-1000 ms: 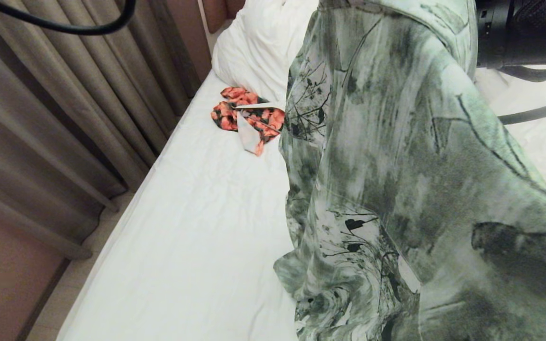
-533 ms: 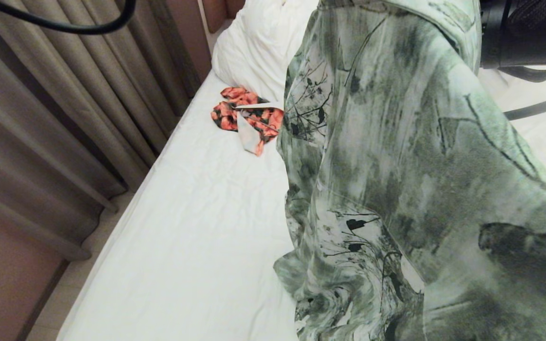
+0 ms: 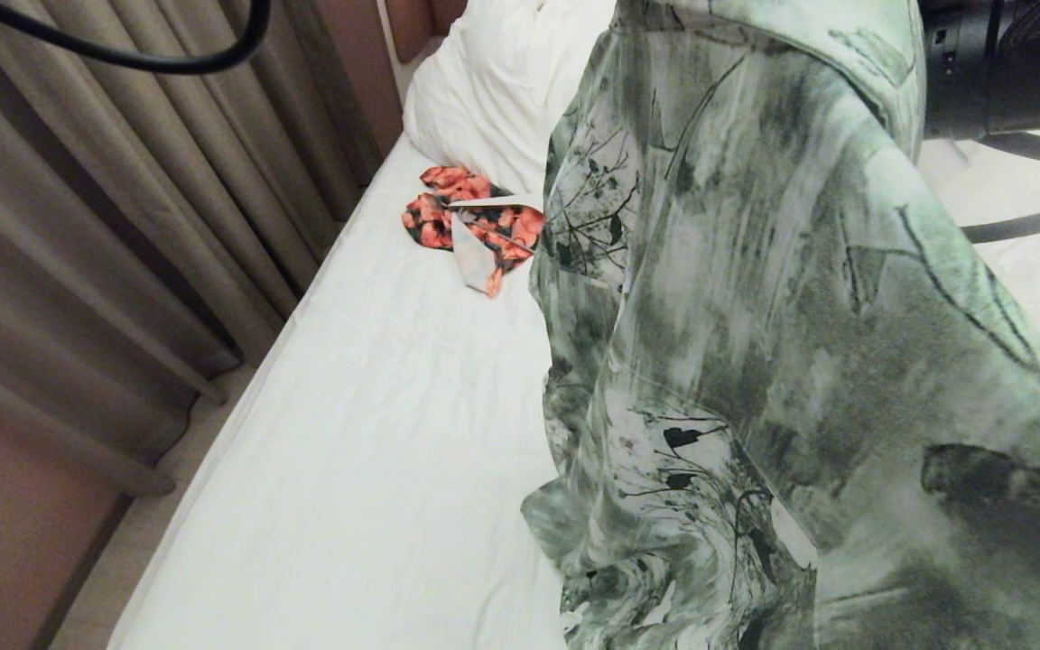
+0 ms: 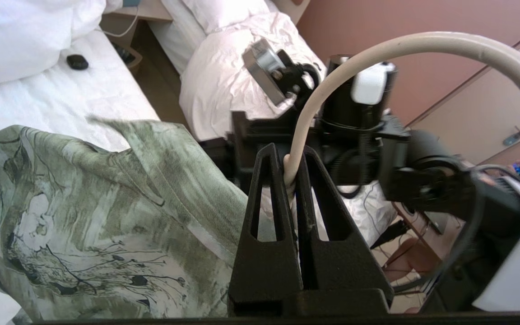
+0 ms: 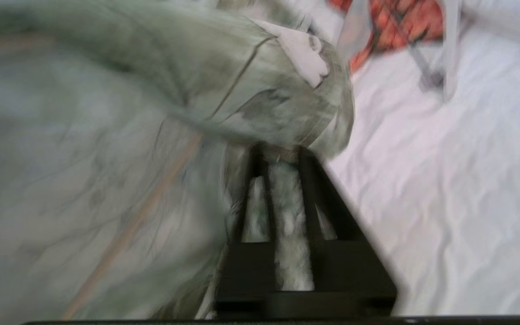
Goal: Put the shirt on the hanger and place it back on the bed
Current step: Take the clothes hanger out of the clothes
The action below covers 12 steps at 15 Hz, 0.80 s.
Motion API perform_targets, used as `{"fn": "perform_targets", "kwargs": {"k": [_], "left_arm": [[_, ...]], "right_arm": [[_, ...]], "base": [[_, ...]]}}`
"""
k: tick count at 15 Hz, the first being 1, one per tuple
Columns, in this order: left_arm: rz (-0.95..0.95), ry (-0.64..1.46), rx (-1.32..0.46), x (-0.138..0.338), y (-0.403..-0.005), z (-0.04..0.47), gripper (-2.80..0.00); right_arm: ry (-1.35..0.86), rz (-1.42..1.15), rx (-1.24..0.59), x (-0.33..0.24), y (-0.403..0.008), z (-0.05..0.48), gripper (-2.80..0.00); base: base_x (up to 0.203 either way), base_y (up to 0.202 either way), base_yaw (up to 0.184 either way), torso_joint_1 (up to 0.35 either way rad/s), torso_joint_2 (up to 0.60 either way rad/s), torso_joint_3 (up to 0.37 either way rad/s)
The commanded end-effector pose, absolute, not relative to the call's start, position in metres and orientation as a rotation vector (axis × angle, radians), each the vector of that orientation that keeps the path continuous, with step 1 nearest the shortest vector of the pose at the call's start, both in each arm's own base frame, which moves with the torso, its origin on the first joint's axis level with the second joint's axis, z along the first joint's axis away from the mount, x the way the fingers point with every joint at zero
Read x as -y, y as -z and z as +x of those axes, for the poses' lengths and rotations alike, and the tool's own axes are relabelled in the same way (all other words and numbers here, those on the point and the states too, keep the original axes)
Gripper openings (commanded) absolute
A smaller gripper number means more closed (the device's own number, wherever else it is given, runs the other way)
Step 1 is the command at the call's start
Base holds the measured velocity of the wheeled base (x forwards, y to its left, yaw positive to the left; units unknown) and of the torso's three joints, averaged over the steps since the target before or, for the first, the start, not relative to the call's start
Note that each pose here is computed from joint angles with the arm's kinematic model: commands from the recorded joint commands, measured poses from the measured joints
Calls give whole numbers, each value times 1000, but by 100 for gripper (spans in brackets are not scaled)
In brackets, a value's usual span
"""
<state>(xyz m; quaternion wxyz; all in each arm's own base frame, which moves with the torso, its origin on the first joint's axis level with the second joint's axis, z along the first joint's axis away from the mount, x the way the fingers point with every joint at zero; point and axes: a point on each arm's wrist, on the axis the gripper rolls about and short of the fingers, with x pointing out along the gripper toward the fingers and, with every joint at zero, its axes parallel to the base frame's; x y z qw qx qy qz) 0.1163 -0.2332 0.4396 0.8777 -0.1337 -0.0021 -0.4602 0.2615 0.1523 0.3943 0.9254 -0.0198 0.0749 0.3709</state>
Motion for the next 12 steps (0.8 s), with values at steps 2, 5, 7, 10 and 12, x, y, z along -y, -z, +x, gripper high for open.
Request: {"fn": "perform_targets", "kwargs": {"k": [2, 5, 7, 10, 12], "left_arm": [[-268, 957, -12, 239, -435, 119, -280], [-263, 962, -30, 241, -433, 118, -280], [-261, 974, -35, 244, -432, 116, -280], [-260, 980, -37, 245, -432, 115, -280], [-259, 983, -35, 245, -432, 114, -280]], "right_arm": [[-781, -47, -163, -144, -401, 245, 0], [-796, -89, -125, -143, -404, 244, 0], [-800, -103, -64, -147, -406, 251, 0], [-812, -148, -40, -155, -402, 258, 0], [-825, -157, -52, -159, -398, 259, 0]], "base": [[0, 0, 0, 0, 0, 0], [0, 0, 0, 0, 0, 0], [0, 0, 0, 0, 0, 0], [0, 0, 0, 0, 0, 0], [0, 0, 0, 0, 0, 0]]}}
